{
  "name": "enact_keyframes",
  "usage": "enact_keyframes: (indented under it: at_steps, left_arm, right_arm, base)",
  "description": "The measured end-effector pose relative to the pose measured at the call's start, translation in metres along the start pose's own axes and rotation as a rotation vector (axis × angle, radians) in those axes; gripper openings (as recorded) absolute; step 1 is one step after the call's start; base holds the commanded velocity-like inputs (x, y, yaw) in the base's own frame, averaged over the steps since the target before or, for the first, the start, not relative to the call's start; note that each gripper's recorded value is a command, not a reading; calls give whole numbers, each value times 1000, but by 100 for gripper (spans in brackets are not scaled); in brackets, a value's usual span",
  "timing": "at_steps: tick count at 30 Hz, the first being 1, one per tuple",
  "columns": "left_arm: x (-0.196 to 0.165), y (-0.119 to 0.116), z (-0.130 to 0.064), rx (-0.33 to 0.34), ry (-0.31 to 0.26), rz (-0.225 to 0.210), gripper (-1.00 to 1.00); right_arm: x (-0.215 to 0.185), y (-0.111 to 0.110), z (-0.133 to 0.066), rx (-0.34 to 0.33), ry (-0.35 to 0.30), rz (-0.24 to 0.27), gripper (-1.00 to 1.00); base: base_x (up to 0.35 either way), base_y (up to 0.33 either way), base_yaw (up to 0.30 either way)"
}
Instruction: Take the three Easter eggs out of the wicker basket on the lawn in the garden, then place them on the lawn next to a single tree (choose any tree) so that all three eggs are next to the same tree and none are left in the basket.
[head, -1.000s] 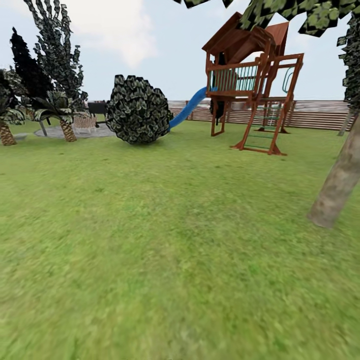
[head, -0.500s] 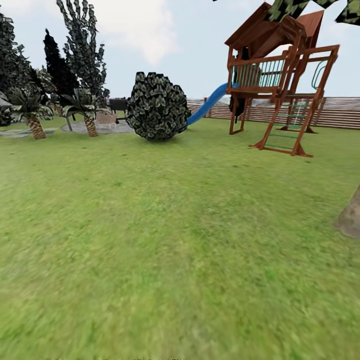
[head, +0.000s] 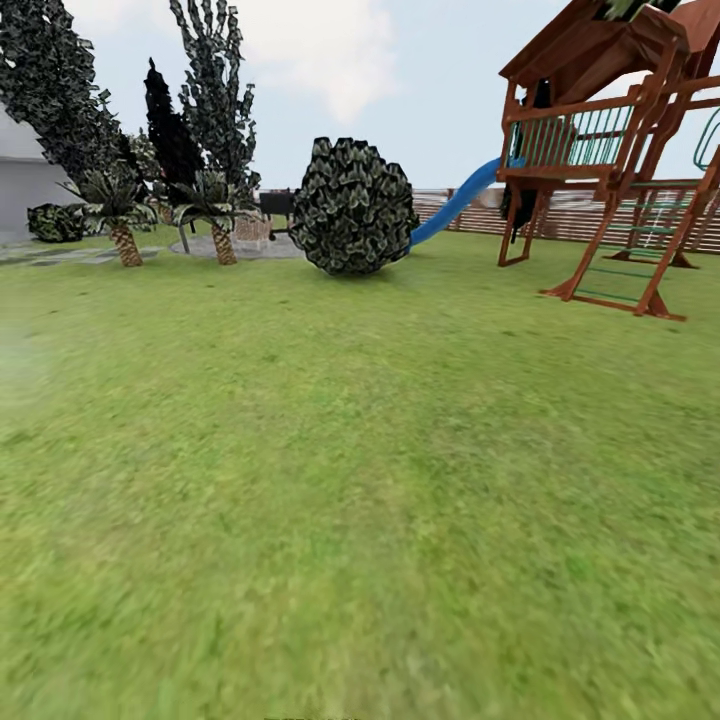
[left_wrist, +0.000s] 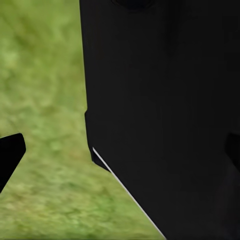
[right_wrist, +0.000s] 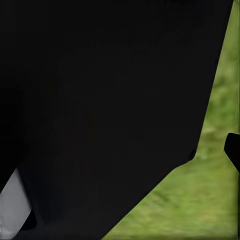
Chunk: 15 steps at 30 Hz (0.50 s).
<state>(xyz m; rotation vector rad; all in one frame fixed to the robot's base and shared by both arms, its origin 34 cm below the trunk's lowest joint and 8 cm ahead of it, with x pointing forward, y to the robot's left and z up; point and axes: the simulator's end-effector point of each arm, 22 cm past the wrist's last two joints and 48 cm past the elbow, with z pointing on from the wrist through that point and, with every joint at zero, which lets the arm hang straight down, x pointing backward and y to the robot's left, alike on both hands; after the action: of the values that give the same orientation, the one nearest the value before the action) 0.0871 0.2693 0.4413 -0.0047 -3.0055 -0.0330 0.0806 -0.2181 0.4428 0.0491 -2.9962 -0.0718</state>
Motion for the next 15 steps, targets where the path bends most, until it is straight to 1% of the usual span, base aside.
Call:
enact_keyframes:
  at_steps: [4, 7, 9, 15]
  left_arm:
    - [1, 0, 0, 0, 4, 0, 100]
    - [2, 0, 0, -1, 6, 0, 100]
    - [3, 0, 0, 0, 8, 0, 100]
    - [5, 0, 0, 0, 12, 0, 100]
  right_arm:
    - [-1, 7, 0, -9, -1, 0, 100]
    - [-8, 25, 0, -32, -16, -3, 100]
    - [-10, 31, -1, -39, -21, -4, 100]
    - [-13, 39, -1, -52, -18, 9, 100]
  base:
    - [0, 0, 250]
    - [0, 0, 259]
    - [0, 0, 265]
    - [0, 0, 271]
